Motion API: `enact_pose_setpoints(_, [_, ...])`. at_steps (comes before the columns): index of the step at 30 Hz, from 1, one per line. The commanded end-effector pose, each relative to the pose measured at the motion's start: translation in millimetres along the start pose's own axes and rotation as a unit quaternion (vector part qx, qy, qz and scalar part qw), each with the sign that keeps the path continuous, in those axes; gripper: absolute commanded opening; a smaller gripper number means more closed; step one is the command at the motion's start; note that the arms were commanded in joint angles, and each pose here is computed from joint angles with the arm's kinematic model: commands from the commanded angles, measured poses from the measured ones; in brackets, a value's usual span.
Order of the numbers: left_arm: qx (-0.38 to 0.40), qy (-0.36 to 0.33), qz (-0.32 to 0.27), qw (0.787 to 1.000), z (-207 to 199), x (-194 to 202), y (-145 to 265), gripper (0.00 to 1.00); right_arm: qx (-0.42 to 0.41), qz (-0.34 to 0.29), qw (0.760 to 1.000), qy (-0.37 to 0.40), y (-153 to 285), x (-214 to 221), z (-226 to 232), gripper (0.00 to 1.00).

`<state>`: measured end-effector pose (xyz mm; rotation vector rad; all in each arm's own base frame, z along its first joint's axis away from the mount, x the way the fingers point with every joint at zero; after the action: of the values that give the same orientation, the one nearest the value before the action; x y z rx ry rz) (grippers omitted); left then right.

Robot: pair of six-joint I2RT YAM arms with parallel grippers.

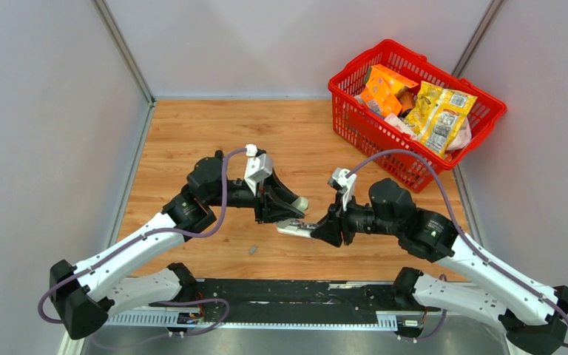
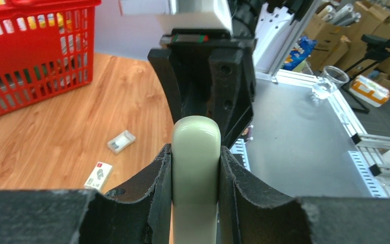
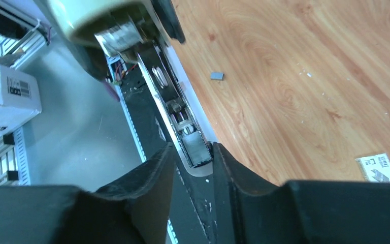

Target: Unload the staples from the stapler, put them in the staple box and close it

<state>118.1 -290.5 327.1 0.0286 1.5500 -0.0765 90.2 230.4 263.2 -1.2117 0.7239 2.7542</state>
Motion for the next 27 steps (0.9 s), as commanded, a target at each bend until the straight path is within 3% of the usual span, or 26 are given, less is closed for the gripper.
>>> enact_pose_setpoints(1, [-0.026,-0.041,0.003,0.999,9.1,-1.7,-1.0,0.0,0.023,-0.042,0.999,0.016,8.5,-26.4,4.8,0.4])
enact_pose_setpoints(7, [-0.041,-0.046,0.018,0.998,12.2,4.7,1.7,0.0,0.047,-0.06,0.996,0.038,24.7,-37.9,6.6,0.53])
enact_pose_setpoints(14, [-0.085,-0.034,0.038,0.995,24.4,8.9,3.7,0.0,0.082,-0.087,0.992,0.049,30.0,-52.7,0.7,0.55])
enact_pose_setpoints(18, [-0.108,-0.026,0.045,0.993,30.0,11.1,5.6,0.0,0.098,-0.105,0.989,0.03,15.1,-62.9,-5.4,0.43])
enact_pose_setpoints(23, [-0.148,-0.002,0.048,0.988,36.4,14.1,10.3,0.0,0.116,-0.121,0.986,0.011,-8.5,-71.4,-16.8,0.19])
enact_pose_setpoints(27, [-0.18,0.028,0.041,0.982,42.8,18.1,11.7,0.0,0.12,-0.114,0.986,-0.005,-28.8,-71.0,-24.1,0.06])
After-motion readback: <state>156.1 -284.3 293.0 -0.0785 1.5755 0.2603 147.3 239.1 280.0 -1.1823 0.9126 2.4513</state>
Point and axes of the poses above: each gripper's point midway between its finger pads, its own y axis back along the fingers, its own z axis along the line the jaws close on, x = y × z, the point moved 3 cm from there along y, back along the fingers, and after that the axes turned 14 degrees about -y, right-handed, at the moved point
